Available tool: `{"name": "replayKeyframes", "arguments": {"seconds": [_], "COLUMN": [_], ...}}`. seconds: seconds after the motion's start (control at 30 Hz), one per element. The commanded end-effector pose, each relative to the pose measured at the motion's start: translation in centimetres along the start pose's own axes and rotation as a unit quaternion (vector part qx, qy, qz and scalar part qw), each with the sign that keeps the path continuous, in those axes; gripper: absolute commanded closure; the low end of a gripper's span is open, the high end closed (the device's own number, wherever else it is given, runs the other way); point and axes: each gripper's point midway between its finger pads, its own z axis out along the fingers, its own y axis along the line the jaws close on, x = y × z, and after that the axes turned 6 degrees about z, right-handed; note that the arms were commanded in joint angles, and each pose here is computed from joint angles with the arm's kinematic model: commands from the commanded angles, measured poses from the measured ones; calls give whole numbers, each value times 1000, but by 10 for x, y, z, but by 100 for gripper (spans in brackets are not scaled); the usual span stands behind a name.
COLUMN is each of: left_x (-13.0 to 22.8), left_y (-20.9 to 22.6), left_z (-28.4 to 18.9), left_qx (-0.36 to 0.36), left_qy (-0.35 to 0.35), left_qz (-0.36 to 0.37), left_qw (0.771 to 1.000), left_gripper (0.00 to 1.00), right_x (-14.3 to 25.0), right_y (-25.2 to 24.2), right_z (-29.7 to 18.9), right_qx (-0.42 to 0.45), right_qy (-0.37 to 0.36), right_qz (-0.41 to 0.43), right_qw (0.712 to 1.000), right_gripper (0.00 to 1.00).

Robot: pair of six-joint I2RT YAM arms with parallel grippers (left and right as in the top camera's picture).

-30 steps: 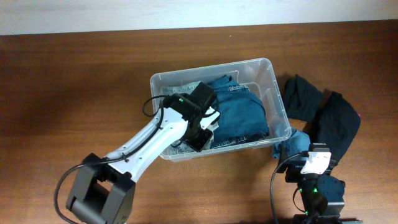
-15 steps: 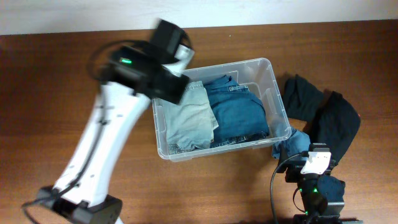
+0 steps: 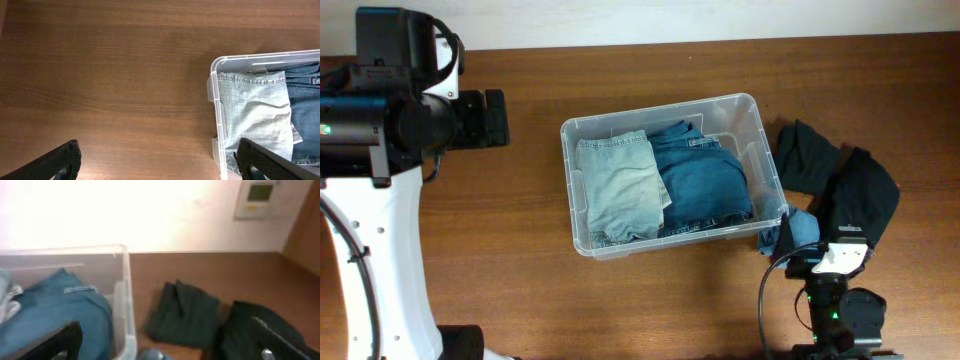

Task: Pack container
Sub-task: 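Reach the right gripper to the black clothes and grasp one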

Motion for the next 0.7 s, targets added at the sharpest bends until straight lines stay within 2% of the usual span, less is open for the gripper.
{"name": "replayKeyframes", "arguments": {"seconds": [0.0, 0.07, 0.17, 0.23, 0.33, 0.43, 0.53, 0.67], "left_x": [1, -2, 1, 1, 1, 1, 1, 1], "left_y": [2, 2, 2, 2, 2, 2, 2, 2], "left_z": [-1, -2, -1, -1, -1, -1, -2, -1], "left_qx": [-3, -3, -3, -3, -3, -3, -3, -3], "left_qy": [0, -5, 1, 1, 1, 1, 1, 1], "left_qz": [-9, -9, -9, -9, -9, -9, -9, -9], "left_qw": [1000, 1000, 1000, 1000, 1000, 1000, 1000, 1000], "left_gripper": [1, 1, 1, 1, 1, 1, 1, 1], "right_x": [6, 0, -16, -48, -83, -103, -116, -127], "right_y": [39, 55, 60, 66, 79, 84, 82, 105], "right_z": [-5, -9, -12, -19, -22, -5, 26, 62], "right_qx": [-114, -161, -180, -196, -225, -219, -191, -254], "right_qy": [19, 16, -6, -32, -19, 46, 143, 232], "right_qz": [43, 75, 113, 143, 143, 155, 168, 139], "right_qw": [992, 984, 977, 970, 964, 962, 957, 929], "right_gripper": [2, 1, 2, 1, 2, 1, 2, 2]}}
